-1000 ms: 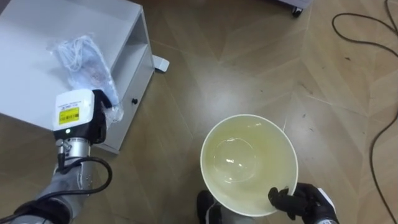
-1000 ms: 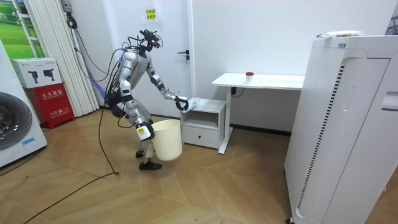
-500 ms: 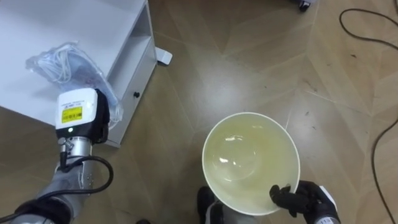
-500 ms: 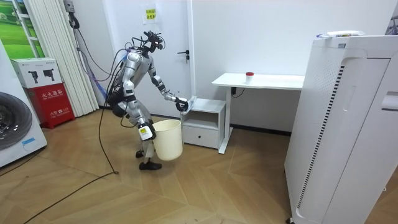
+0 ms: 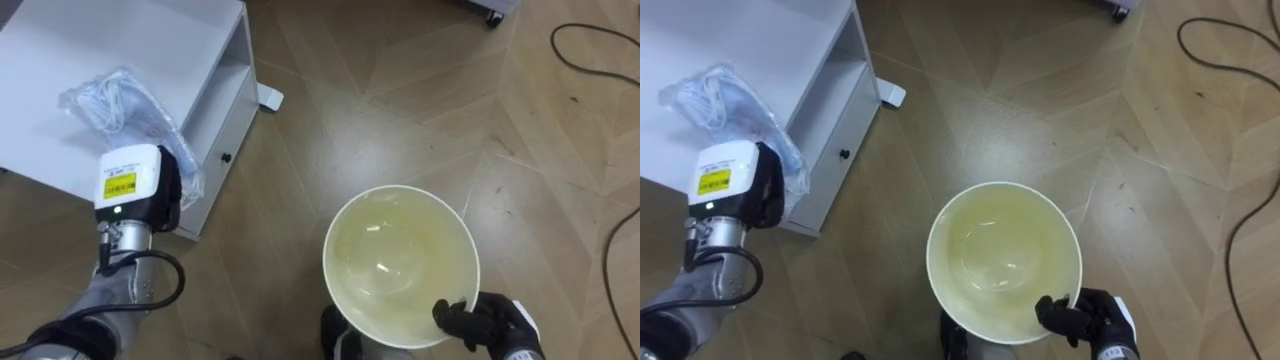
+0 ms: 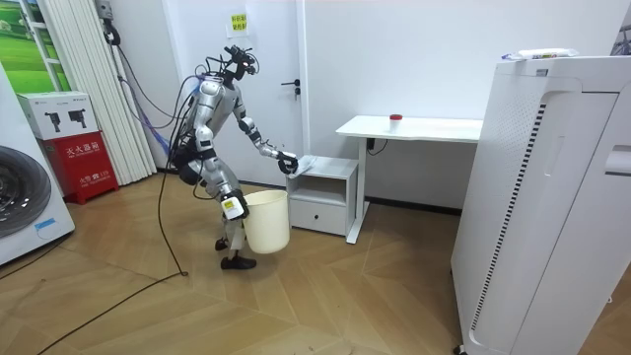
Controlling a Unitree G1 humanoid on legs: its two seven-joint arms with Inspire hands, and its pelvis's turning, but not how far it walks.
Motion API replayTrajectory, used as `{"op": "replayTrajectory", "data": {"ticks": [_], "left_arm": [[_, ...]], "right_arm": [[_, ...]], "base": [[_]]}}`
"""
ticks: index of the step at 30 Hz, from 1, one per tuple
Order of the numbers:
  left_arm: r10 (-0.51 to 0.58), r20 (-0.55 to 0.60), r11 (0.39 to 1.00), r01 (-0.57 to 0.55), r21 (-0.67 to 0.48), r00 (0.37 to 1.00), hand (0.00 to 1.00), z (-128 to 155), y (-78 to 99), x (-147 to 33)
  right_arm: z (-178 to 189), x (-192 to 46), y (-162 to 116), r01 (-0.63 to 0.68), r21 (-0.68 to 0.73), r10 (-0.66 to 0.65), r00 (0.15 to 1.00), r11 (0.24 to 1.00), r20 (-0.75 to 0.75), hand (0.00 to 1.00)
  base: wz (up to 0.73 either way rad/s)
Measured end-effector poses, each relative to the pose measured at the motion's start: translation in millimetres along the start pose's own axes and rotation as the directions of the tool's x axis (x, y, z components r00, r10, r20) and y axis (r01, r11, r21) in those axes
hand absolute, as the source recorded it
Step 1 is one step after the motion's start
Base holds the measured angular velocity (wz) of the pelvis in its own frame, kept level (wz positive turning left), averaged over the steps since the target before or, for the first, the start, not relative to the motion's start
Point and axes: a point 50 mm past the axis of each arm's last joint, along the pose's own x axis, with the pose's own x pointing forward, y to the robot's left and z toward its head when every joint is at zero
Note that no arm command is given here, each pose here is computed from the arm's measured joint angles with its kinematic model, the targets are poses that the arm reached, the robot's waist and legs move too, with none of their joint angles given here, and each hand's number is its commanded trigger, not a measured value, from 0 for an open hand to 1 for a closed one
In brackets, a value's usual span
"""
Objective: Pick garbage
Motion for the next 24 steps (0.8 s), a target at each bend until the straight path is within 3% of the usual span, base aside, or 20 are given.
{"op": "replayTrajectory", "data": {"ticks": [5,9,13,15,18,24], "left_arm": [[0.009,-0.016,0.974,-0.012,-0.227,1.0,1.0,14,-8.7,-9.8],[-0.067,0.045,0.921,0.08,-0.381,0.997,1.0,37,-30.0,-33.2],[-0.222,0.094,0.855,0.241,-0.459,0.97,1.0,53,-59.2,-67.8],[-0.336,0.14,0.791,0.359,-0.495,0.931,1.0,67,-76.5,-88.5],[-0.425,0.196,0.698,0.458,-0.551,0.884,1.0,83,-86.8,-105.0],[-0.54,0.303,0.573,0.607,-0.551,0.785,1.0,99,-99.4,-132.2]], "right_arm": [[-3,-2,10,-0.02,-0.037,0.021,0.999,0.999,0.028,1.0],[-7,-3,20,-0.061,-0.079,0.063,0.997,0.995,0.032,1.0],[-9,-4,31,-0.088,-0.107,0.092,0.995,0.99,0.036,1.0],[-9,-4,32,-0.094,-0.131,0.1,0.994,0.987,0.038,1.0],[-13,-6,38,-0.117,-0.149,0.123,0.992,0.982,0.027,1.0],[-23,-8,50,-0.153,-0.185,0.153,0.988,0.971,-0.016,1.0]], "base": [[0.01],[-0.03],[0.05],[0.05],[-0.03],[0.03]]}}
